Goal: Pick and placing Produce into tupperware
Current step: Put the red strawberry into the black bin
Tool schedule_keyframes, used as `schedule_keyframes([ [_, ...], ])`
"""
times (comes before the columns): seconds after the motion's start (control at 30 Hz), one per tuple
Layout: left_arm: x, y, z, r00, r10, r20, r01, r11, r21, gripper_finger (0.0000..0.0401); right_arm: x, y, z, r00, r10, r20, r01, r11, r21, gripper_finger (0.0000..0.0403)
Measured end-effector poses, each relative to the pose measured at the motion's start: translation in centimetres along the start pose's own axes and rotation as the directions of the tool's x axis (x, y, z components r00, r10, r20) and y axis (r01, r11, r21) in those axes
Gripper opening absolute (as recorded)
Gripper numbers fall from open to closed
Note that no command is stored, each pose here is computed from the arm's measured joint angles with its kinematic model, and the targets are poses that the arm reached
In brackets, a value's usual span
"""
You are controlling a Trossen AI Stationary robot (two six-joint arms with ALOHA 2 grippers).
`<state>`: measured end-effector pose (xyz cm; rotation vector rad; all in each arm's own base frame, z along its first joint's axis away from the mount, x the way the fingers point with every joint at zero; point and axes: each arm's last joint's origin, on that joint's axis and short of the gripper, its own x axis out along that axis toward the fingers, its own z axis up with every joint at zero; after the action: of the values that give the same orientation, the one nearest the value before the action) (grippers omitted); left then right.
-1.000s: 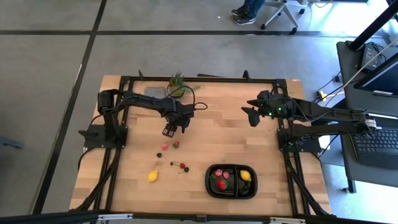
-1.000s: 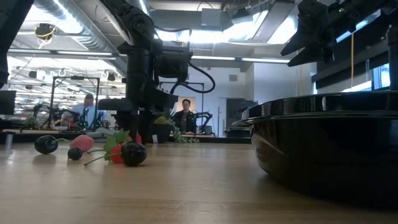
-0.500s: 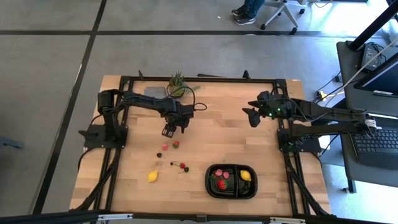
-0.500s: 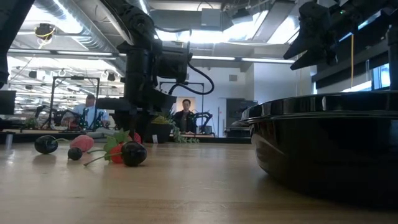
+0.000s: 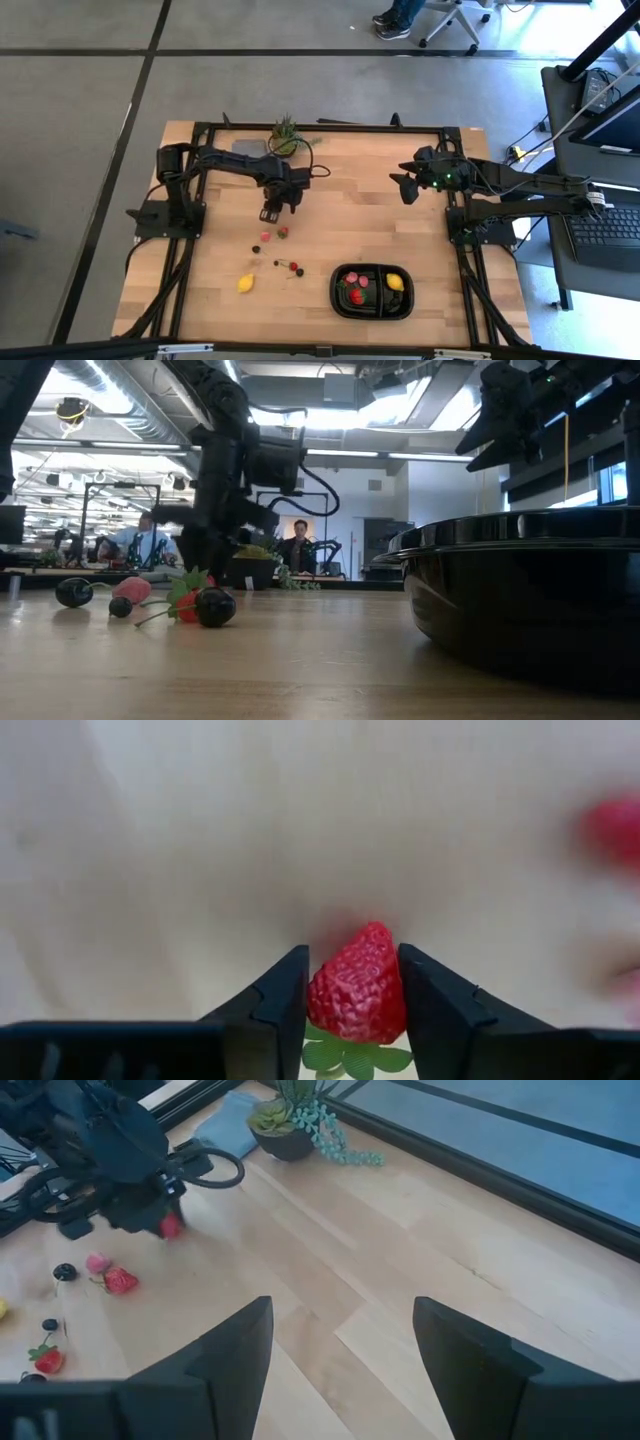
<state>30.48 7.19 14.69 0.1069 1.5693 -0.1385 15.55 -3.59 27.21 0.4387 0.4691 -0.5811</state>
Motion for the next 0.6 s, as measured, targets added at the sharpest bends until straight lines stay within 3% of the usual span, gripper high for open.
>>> schedule_keyframes([
  [0.17, -2.7, 0.2, 2.0, 0.981, -0.138, 0.140, 0.151, 0.985, -0.089, 0.0125, 0.0, 0.1, 0.1, 1.000, 0.006, 0.012, -0.006, 1.000, 0.003, 0.0244],
  [0.27, -5.2, 0.6, 3.9, 0.937, -0.185, 0.296, 0.227, 0.968, -0.111, 0.0125, 0.0, 0.1, 0.2, 1.000, 0.008, 0.016, -0.009, 1.000, 0.005, 0.0244],
  [0.37, -7.8, 0.7, 5.9, 0.842, -0.264, 0.471, 0.339, 0.937, -0.081, 0.0125, 0.0, 0.1, 0.2, 1.000, 0.009, 0.016, -0.009, 1.000, 0.005, 0.0244],
  [0.47, -10.4, -0.1, 8.1, 0.694, -0.362, 0.622, 0.446, 0.895, 0.024, 0.0125, 0.0, 0.2, 0.2, 1.000, 0.029, 0.009, -0.029, 1.000, 0.004, 0.0244],
  [0.53, -11.9, -1.4, 9.5, 0.614, -0.394, 0.684, 0.457, 0.884, 0.099, 0.0125, 0.0, 0.2, 0.2, 0.999, 0.031, 0.009, -0.031, 1.000, 0.004, 0.0244],
  [0.6, -13.0, -3.2, 10.7, 0.573, -0.393, 0.719, 0.419, 0.895, 0.154, 0.0125, 0.0, 0.2, 0.2, 0.999, 0.031, 0.009, -0.031, 1.000, 0.004, 0.0244],
])
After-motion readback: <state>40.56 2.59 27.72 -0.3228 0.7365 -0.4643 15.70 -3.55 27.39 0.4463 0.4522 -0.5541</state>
